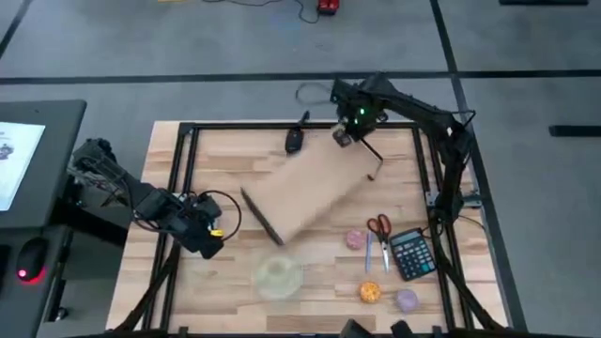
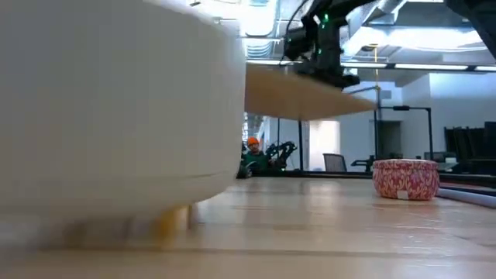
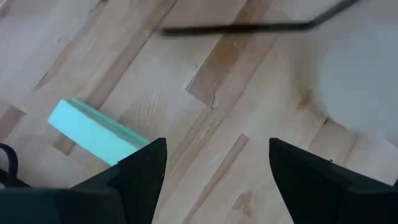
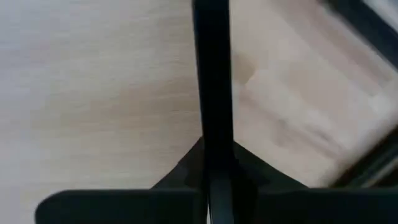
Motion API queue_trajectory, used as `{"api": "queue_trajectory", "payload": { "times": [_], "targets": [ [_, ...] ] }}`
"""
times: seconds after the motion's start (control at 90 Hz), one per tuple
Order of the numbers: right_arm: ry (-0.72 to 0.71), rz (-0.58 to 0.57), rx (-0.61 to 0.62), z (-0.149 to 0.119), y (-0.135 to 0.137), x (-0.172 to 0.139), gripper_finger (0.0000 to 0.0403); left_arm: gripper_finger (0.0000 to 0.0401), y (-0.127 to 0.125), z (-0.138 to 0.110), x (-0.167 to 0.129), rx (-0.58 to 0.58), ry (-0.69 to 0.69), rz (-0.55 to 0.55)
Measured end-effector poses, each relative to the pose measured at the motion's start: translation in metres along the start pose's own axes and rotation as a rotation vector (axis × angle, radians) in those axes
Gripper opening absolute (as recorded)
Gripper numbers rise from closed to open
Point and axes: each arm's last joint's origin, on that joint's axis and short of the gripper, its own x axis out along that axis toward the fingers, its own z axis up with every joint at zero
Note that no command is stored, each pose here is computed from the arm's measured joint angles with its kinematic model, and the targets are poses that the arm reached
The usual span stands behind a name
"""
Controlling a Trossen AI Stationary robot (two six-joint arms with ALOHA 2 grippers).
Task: Stock shelves
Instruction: Move the shelf to the center of the table
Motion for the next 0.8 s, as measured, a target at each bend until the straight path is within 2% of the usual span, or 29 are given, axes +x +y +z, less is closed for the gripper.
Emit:
{"api": "queue_trajectory", "payload": {
  "times": [0.089,0.211,0.333,0.6,0.8],
  "targets": [
    [0.028,-0.035,0.007,-0.009,0.012,0.0,0.0016,0.0257,0.003,-0.001,-0.001,-0.006,0.007,0.018],
    [-0.031,-0.043,0.063,-0.006,0.02,0.001,0.0015,0.0257,0.007,-0.001,-0.004,-0.009,0.001,0.035],
    [-0.073,-0.014,0.144,0.004,0.017,0.005,0.0015,0.0257,0.011,-0.001,-0.007,0.001,-0.011,0.035],
    [-0.051,-0.029,0.262,0.006,0.003,0.005,0.0014,0.0257,0.021,-0.001,-0.016,-0.009,-0.017,0.032],
    [-0.017,-0.05,0.384,-0.008,0.024,0.004,0.002,0.0257,0.029,-0.002,-0.023,-0.038,-0.038,0.037]
  ]
}}
